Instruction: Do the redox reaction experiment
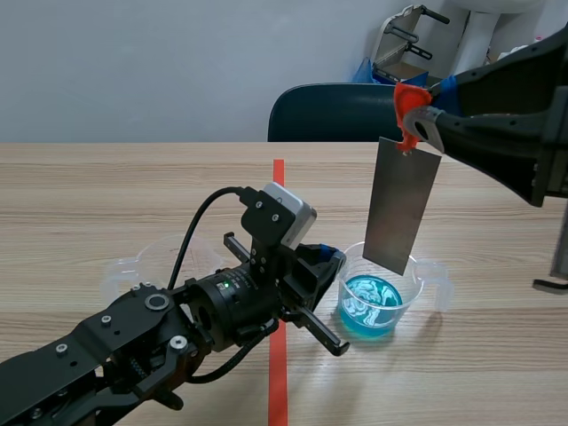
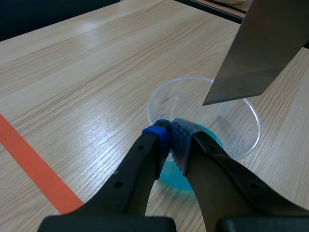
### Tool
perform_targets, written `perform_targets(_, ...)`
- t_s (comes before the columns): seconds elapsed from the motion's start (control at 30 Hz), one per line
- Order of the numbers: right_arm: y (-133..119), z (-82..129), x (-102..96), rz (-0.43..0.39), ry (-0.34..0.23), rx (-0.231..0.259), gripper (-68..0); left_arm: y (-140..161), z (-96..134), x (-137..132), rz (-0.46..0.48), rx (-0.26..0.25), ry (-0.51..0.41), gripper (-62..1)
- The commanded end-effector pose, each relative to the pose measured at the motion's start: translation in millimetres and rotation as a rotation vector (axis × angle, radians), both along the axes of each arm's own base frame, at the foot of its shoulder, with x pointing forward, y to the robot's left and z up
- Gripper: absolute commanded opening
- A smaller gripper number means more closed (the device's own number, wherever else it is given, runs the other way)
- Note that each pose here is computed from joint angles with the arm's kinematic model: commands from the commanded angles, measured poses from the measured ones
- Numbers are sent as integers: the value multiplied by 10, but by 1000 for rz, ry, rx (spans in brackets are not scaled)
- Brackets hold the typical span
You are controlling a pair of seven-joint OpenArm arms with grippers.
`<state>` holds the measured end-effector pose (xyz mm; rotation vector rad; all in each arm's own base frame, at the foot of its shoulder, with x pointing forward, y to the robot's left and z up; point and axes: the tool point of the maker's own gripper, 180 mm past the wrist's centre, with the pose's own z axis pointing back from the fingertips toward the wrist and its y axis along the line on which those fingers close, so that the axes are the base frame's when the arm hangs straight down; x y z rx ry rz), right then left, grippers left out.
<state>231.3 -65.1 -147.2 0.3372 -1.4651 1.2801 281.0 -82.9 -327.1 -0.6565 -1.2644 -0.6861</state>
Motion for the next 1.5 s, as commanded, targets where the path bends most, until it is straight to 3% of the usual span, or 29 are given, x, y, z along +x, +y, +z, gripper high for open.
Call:
perform_targets(0.0,35,110,-1,11,-33,18,-667,-45,152,45,0,-34,-34,-582)
perform_targets(0.4,35,110,-2,11,-33,18,-667,126,119,-84,-9,-12,-45,-582)
perform_targets(0.6,35,110,-2,11,-33,18,-667,346,179,-364,-47,4,-70,-582)
perform_targets(0.77,36,111,-2,12,-33,19,-667,497,180,-750,-94,21,-46,-576)
perform_targets(0.9,36,111,-2,12,-33,19,-667,555,246,-1001,-107,10,-33,-495)
perform_targets(0.97,36,111,-2,12,-33,19,-667,589,274,-1007,-71,13,-38,-413)
perform_targets(1.0,36,113,-3,12,-34,19,-667,601,287,-1005,-55,10,-37,-344)
perform_targets(1.1,41,122,-7,15,-36,24,-667,601,327,-1025,-37,0,-38,-39)
perform_targets(1.13,41,122,-7,15,-36,24,-667,597,337,-1038,-37,-4,-37,14)
perform_targets(1.47,49,139,-15,21,-40,33,-667,655,300,-993,19,4,-6,14)
